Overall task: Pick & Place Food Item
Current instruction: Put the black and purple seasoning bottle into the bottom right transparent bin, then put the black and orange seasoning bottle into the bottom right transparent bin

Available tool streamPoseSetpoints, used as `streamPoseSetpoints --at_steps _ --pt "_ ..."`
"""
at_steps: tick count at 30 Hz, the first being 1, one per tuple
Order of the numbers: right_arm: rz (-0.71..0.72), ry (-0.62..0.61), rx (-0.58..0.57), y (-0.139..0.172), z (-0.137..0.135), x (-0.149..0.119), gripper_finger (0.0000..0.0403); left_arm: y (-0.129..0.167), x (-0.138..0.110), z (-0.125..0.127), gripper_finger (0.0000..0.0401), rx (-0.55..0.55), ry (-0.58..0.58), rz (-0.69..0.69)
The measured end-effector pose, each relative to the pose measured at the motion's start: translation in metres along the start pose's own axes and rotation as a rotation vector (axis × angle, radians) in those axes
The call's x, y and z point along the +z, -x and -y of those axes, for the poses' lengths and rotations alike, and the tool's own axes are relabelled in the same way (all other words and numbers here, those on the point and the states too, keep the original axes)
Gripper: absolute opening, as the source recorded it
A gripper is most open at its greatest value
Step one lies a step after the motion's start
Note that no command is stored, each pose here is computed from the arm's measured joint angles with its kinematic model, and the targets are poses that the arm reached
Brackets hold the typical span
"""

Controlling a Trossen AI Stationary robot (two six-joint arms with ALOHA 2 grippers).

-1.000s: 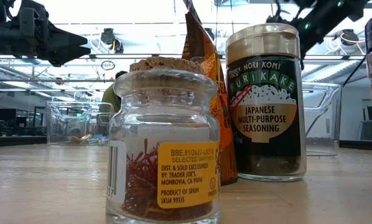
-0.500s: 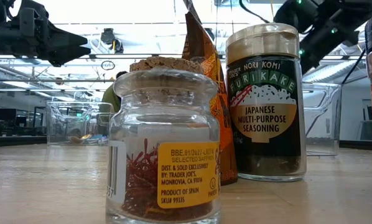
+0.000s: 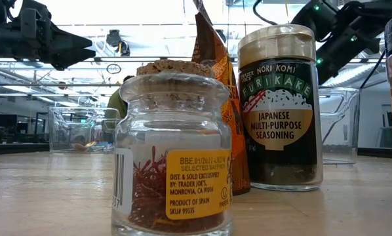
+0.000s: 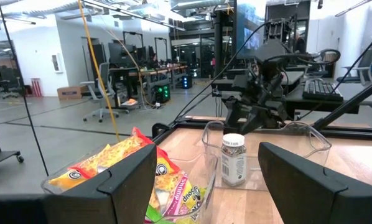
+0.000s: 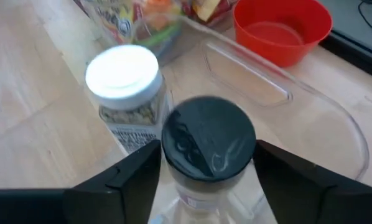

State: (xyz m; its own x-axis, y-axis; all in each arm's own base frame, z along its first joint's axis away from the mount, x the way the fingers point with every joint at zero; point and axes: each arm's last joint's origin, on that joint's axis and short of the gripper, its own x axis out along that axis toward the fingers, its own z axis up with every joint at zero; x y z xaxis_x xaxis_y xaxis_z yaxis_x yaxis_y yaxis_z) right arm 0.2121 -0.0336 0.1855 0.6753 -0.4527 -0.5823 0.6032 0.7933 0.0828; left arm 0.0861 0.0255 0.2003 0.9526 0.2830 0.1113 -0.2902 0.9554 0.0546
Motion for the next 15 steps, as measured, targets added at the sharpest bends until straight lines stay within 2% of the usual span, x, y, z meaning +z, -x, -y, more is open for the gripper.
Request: streamPoseSetpoints --at_steps 6,11,13,15 --pt "0.03 0.009 0.013 0.006 0.001 0.004 0.0277 0.0 0.0 0.0 0.0283 0.0 0.0 0.0" --pt "0.085 -0.009 0.039 0.017 0.002 0.011 0.028 0.0 0.0 0.0 0.0283 0.0 0.0 0.0" --pt "0.117 -0.003 0.073 0.025 0.002 0.015 0.0278 0.0 0.0 0.0 0.0283 0.0 0.0 0.0" --pt "0.151 0.015 0.156 0.035 0.0 0.019 0.0274 0.0 0.0 0.0 0.0283 0.0 0.0 0.0"
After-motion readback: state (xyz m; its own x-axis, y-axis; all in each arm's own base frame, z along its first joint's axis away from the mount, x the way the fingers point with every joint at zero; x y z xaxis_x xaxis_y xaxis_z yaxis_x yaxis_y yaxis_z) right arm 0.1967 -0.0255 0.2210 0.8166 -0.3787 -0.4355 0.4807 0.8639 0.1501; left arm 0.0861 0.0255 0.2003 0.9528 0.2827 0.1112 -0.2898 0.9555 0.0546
